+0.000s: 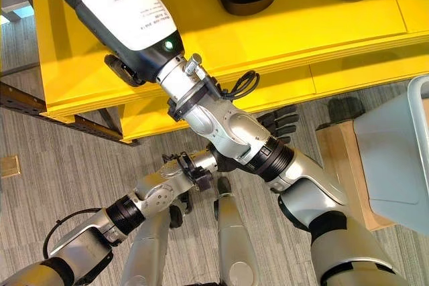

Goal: Move parts from the plastic box to the shelf.

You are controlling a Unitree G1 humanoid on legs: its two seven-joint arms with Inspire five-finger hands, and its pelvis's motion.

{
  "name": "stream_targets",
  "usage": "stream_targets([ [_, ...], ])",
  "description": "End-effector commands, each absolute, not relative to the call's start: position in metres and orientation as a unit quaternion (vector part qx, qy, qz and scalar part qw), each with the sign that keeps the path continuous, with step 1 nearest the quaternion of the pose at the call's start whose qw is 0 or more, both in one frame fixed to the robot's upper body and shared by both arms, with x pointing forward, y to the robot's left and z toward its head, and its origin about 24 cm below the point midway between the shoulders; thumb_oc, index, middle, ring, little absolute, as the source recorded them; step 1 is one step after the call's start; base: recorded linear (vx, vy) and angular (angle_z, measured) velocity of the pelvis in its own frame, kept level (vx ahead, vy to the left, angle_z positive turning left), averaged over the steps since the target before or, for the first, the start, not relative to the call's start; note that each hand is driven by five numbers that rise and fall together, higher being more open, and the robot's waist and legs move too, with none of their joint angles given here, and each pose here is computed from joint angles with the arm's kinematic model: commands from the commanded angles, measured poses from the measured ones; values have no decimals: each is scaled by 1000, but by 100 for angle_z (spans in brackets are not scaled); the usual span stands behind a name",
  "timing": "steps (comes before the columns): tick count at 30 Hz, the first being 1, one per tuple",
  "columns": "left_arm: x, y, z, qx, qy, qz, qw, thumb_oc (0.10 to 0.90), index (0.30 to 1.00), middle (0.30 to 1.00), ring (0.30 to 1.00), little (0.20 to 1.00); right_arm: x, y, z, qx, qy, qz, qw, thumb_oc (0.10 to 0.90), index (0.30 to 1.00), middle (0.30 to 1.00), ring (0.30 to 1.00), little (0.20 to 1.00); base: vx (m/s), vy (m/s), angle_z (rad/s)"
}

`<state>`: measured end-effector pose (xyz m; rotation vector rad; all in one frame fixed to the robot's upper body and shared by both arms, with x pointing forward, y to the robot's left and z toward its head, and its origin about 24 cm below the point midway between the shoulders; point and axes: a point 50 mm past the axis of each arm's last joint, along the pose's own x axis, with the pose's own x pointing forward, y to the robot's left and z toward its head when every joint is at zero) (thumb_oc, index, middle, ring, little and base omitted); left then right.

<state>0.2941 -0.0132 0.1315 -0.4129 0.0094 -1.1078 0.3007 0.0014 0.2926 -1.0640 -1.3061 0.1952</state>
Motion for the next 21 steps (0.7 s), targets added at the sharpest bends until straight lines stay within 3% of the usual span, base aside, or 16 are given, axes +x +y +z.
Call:
stream_targets([
  [1, 261, -48, 191, -293, -106, -613, 726, 900, 1000, 1000, 1000, 1000, 256, 12, 353, -395, -698, 44, 596, 900, 1000, 1000, 1000, 1000, 100, 5, 0],
  [11, 261, -43, 188, -310, -98, -605, 726, 900, 1000, 1000, 1000, 1000, 263, 0, 347, -411, -681, 19, 607, 900, 1000, 1000, 1000, 1000, 13, -6, 0],
  [21, 273, -34, 155, -321, -25, -549, 771, 900, 1000, 1000, 1000, 1000, 273, -12, 345, -426, -664, 1, 615, 900, 1000, 1000, 1000, 1000, 9, 0, 0],
])
